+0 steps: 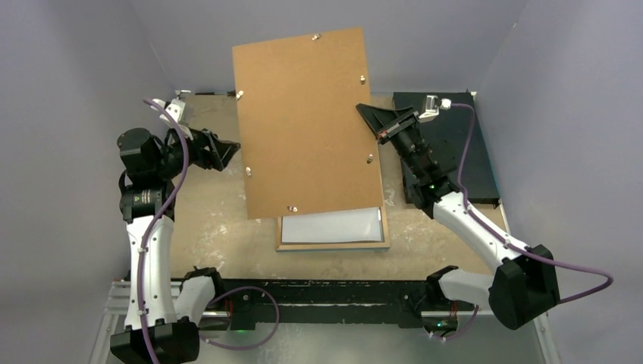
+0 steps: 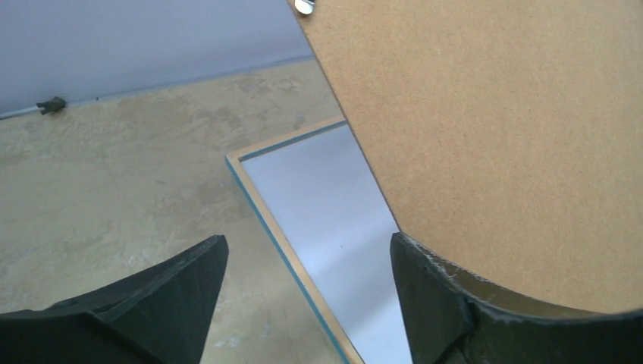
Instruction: Put the photo into the frame
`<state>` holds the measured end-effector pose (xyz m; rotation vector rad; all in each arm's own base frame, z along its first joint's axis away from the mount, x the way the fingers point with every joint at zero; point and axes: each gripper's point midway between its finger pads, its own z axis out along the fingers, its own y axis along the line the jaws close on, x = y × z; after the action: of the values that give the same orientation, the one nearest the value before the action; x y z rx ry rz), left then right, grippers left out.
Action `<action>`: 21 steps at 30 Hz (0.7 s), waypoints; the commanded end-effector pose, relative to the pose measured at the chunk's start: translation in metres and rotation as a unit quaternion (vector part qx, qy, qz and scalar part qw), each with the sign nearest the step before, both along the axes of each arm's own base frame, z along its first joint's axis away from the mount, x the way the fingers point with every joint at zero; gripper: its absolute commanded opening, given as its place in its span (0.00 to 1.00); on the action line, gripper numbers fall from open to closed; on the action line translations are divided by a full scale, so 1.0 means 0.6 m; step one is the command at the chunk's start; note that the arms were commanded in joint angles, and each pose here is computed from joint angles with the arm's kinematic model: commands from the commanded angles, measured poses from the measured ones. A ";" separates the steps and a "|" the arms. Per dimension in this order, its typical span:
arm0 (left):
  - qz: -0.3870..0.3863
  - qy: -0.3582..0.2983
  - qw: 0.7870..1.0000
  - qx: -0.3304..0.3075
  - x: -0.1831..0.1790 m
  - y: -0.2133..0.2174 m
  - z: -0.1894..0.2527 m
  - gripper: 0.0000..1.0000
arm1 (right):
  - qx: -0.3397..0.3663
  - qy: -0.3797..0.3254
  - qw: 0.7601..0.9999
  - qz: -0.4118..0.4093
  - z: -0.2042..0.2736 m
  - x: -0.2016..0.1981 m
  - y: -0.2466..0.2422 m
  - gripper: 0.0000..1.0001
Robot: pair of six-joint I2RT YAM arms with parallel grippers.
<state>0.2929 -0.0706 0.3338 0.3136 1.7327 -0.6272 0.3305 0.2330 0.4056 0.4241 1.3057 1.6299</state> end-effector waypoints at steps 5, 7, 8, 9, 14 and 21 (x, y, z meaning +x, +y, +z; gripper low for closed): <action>-0.045 -0.032 0.994 -0.098 -0.021 -0.040 0.104 0.84 | 0.100 -0.101 0.989 0.034 0.113 -0.065 -0.022 0.00; -0.065 -0.044 0.991 -0.110 -0.032 -0.050 0.123 0.84 | 0.107 -0.109 0.988 0.036 0.117 -0.069 -0.025 0.00; -0.071 -0.047 0.989 -0.118 -0.036 -0.053 0.131 0.84 | 0.110 -0.115 0.987 0.036 0.122 -0.071 -0.025 0.00; -0.080 -0.051 0.988 -0.123 -0.041 -0.057 0.138 0.84 | 0.112 -0.121 0.986 0.039 0.127 -0.073 -0.025 0.00; -0.118 -0.084 0.984 -0.106 -0.078 -0.074 0.168 0.81 | 0.124 -0.125 0.983 0.048 0.130 -0.082 -0.031 0.00; -0.002 -0.130 0.991 -0.006 -0.067 -0.021 0.179 0.73 | 0.143 -0.150 0.976 0.064 0.154 -0.098 -0.037 0.00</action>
<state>0.2706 -0.0847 0.4201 0.2776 1.5179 -0.7241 0.3089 0.2142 0.4536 0.3795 1.0607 1.7854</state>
